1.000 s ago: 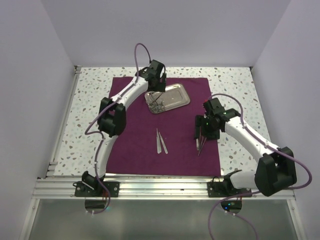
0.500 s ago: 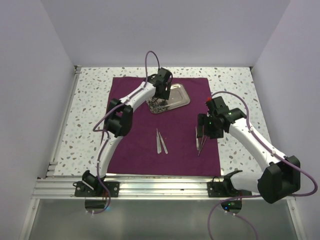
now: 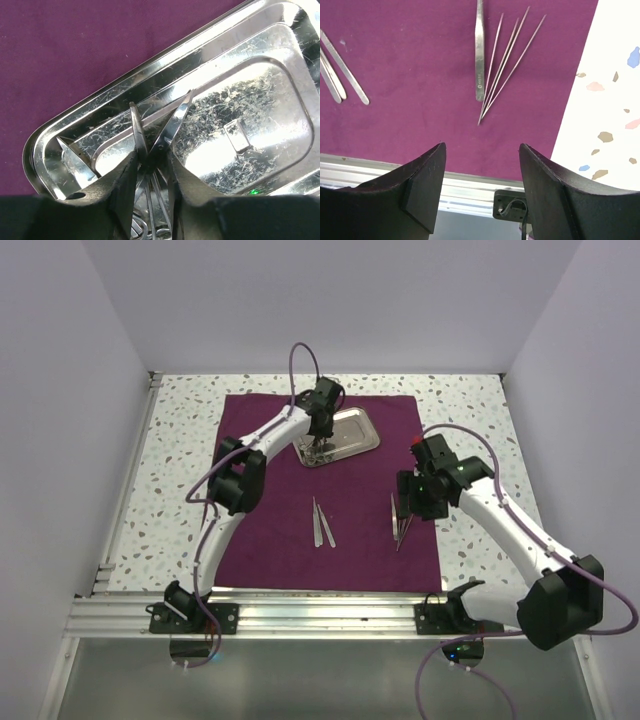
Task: Open and lay out the surgical kit
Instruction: Pick up the medical item from the container.
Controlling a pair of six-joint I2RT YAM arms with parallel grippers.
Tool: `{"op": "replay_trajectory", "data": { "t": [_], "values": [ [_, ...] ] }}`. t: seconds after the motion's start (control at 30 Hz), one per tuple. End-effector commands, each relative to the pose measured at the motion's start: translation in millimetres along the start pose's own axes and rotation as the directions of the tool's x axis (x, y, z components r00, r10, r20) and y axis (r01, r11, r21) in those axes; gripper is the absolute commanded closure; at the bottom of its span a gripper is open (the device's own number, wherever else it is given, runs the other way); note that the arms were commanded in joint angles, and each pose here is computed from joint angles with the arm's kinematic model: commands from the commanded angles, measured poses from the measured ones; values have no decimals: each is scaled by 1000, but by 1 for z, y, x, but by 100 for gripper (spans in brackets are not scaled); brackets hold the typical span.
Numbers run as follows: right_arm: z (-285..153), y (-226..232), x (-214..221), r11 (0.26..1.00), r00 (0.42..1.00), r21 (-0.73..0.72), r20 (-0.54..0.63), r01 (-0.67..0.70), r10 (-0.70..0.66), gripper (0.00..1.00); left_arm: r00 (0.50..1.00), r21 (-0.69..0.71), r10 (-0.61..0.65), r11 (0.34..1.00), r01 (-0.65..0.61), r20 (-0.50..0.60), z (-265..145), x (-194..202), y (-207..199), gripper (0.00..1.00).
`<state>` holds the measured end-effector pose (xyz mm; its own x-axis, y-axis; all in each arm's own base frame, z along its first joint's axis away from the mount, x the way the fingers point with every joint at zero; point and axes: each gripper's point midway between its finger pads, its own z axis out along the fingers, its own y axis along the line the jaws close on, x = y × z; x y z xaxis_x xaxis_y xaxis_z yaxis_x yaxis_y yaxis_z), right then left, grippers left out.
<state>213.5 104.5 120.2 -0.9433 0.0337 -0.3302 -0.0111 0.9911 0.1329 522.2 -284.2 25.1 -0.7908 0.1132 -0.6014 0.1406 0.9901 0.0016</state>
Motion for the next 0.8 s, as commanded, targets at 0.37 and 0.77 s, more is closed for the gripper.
{"op": "replay_trajectory", "data": {
  "t": [0.37,0.77],
  "values": [
    [-3,26,-27,999,997,-37,75,27,-24,36,983,-59,-6,998,-5,-183,19,55,32,100],
    [-12,33,-61,1000,991,-7,136,5,-4,36,996,-7,-59,998,59,60,-51,-45,31,100]
  ]
}}
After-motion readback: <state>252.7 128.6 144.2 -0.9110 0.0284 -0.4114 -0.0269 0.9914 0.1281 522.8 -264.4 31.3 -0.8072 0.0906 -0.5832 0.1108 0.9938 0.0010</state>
